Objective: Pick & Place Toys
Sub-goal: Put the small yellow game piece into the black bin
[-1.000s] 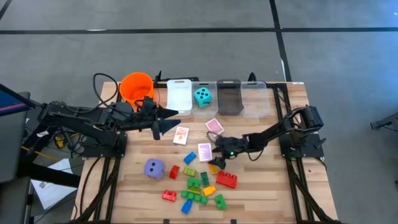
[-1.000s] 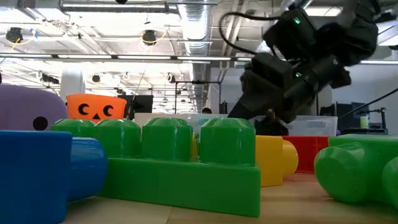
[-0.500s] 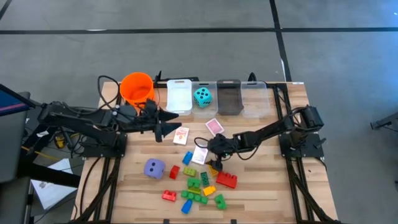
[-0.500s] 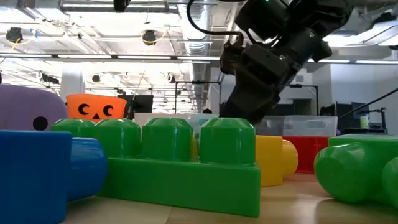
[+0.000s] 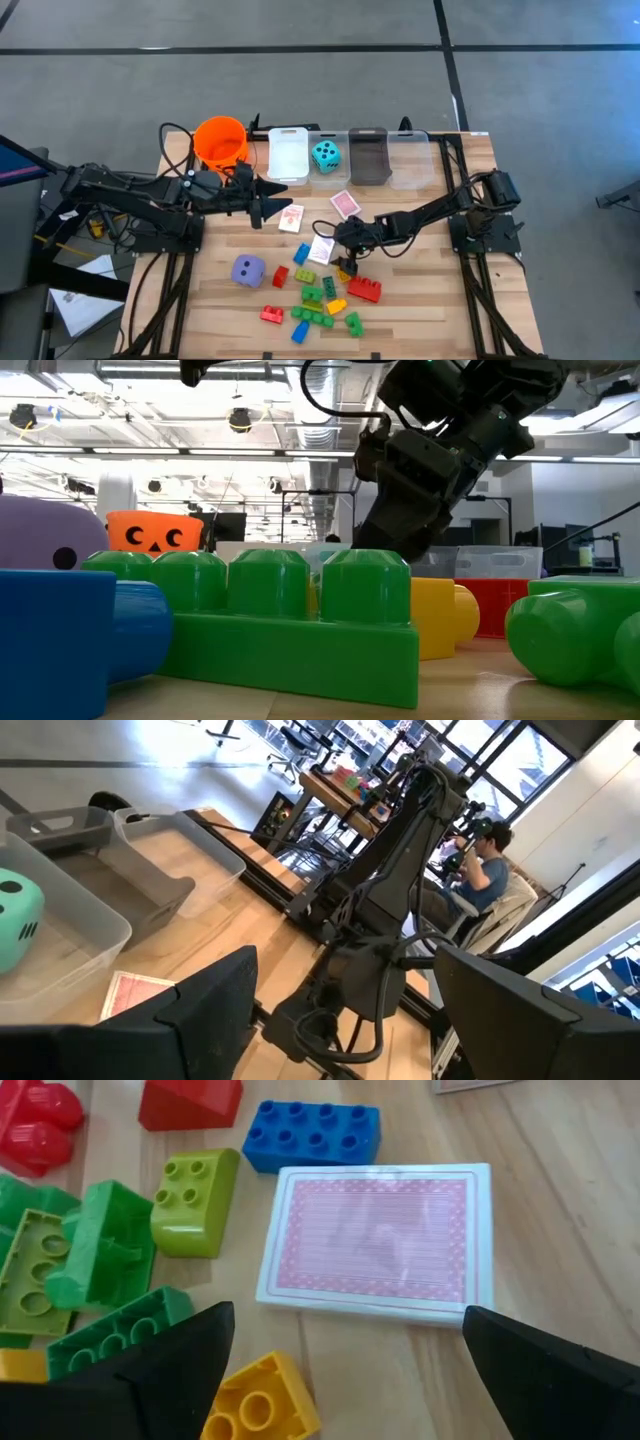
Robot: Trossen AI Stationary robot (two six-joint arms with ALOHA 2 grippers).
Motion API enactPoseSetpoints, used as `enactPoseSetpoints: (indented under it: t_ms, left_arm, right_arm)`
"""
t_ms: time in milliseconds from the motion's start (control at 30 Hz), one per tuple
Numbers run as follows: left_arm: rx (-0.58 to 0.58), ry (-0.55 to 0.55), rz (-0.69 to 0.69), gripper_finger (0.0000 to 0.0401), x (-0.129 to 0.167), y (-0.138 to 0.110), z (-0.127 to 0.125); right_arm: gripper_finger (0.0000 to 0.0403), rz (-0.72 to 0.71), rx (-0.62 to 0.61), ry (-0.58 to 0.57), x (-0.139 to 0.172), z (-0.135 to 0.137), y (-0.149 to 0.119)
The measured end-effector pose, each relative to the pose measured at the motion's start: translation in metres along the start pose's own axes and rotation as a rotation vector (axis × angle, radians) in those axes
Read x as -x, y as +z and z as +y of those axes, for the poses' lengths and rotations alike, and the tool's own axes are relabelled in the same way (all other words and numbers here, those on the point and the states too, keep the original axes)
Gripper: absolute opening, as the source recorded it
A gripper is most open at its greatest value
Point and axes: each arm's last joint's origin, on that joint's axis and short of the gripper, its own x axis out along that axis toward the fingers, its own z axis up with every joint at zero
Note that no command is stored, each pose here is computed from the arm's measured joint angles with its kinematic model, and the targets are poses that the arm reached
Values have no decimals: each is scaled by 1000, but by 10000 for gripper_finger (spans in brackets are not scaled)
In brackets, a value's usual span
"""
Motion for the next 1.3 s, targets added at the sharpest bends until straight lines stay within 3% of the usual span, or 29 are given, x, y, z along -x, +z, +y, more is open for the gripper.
enactPoseSetpoints:
  t_ms: [433,967,1300]
  left_arm:
    - [0,0,0,298,0,0,0]
    - [0,0,0,298,0,0,0]
    - [0,0,0,298,0,0,0]
  right_arm:
    - [385,-45,-62,29,2,3,14]
    - [399,-16,131,40,3,8,13]
    - [399,50,142,-78,3,-1,6]
